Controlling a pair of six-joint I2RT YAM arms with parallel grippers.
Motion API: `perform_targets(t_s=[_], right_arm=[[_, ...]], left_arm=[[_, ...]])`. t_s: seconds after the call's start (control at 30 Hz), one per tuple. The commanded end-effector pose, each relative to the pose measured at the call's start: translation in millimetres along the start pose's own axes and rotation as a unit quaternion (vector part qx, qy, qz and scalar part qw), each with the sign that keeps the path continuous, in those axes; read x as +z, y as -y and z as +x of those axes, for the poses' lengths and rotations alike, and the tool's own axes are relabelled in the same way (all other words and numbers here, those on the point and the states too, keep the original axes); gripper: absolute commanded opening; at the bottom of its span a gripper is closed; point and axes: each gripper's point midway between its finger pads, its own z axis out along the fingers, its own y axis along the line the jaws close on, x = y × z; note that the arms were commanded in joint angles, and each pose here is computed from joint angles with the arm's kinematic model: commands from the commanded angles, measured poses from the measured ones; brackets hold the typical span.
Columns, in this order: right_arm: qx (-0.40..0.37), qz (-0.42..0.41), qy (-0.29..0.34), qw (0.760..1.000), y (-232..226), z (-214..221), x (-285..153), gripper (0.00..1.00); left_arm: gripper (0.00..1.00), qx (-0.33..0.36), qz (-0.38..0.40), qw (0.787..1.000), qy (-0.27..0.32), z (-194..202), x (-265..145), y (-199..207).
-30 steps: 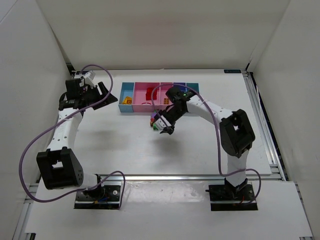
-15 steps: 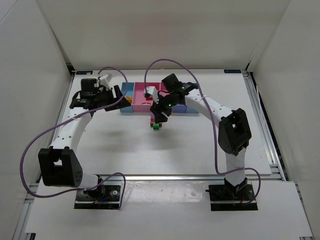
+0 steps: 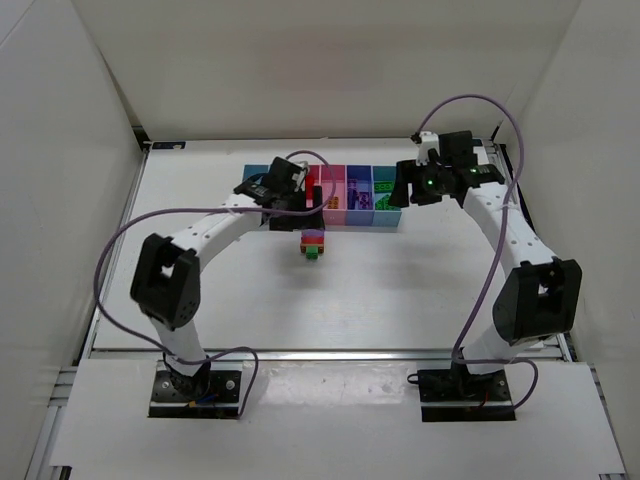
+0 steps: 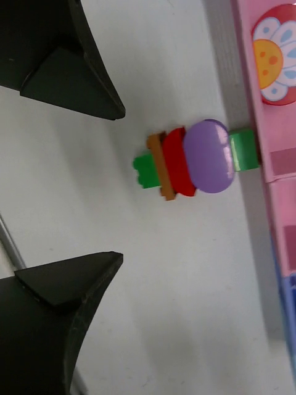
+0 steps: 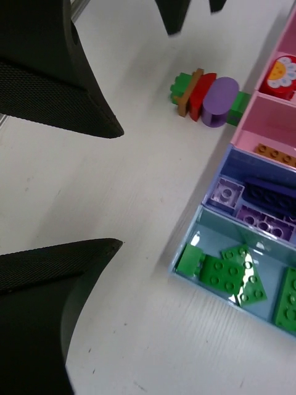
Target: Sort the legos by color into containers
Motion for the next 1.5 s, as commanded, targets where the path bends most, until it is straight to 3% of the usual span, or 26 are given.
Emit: perform_targets(t_s=[0.0, 0.17, 0.4, 0.63, 1.0, 1.47], right_arm=[[0.024, -0.006, 0.027, 0.999, 6, -5, -14, 0.70], [0.027, -0.005, 0.032, 0.999, 17, 1, -26, 0.70], [0.041, -0.011, 0.040, 0.998, 26, 3, -31, 0.69], [0.050, -0.007, 0.049, 0.998, 38, -1, -37, 0.69], [0.037, -0.019, 0.041, 0.998, 37, 4, -36, 0.70], [0.046, -0.021, 0.038, 0.998, 42, 5, -32, 0.69]], left_arm=[[0.99, -0.038, -0.045, 0.998, 0.016, -18, 14, -1], [0.99, -0.006, -0.060, 0.998, 0.023, -30, 40, 7], [0.99, 0.003, -0.090, 0.996, 0.010, -17, 67, 2], [0.89, -0.007, -0.124, 0.992, 0.015, -5, 79, -6], [0.92, -0.018, -0.140, 0.989, 0.040, -8, 94, -14], [0.93, -0.006, -0.142, 0.989, 0.027, -1, 107, -17]])
